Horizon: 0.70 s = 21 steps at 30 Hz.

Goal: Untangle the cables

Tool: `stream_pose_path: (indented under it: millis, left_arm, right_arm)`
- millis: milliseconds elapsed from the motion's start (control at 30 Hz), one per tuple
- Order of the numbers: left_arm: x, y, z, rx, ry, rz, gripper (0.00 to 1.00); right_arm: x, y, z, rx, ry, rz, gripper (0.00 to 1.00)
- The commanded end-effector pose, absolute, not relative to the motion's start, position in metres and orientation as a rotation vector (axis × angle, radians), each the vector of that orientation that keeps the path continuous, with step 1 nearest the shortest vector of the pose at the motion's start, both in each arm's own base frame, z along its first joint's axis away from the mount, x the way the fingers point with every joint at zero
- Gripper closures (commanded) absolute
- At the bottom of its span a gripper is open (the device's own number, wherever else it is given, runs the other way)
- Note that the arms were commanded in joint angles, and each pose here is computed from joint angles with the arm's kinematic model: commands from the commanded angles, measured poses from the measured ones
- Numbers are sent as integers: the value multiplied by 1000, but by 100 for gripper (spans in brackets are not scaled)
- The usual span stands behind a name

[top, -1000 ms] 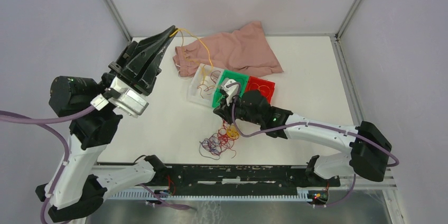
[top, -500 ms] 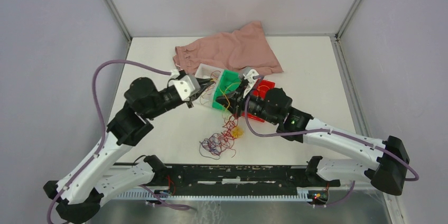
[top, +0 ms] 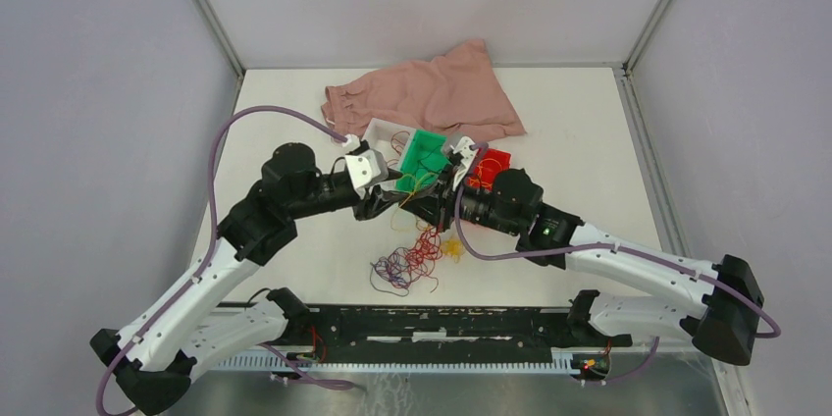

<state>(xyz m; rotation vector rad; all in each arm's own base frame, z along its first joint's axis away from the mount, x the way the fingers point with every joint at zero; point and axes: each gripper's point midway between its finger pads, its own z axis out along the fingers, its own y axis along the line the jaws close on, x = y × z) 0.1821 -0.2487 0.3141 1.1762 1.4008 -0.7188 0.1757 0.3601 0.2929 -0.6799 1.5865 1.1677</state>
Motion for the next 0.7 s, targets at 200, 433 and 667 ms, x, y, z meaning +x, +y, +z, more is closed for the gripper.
stream_pose_path:
  millis: [200,433,667]
  left_arm:
    - [117,-261,285,1451,1371,-1050,48]
    - [103,-246,266,1583,1356,-1016,45]
    - [105,-240,282,1649,1260,-953,36]
  right_arm:
    - [176,370,348,-600,1425,1297,99]
    - [175,356,353,-617,1414,1234,99]
    - [166,347,355,-668,1421,1216,99]
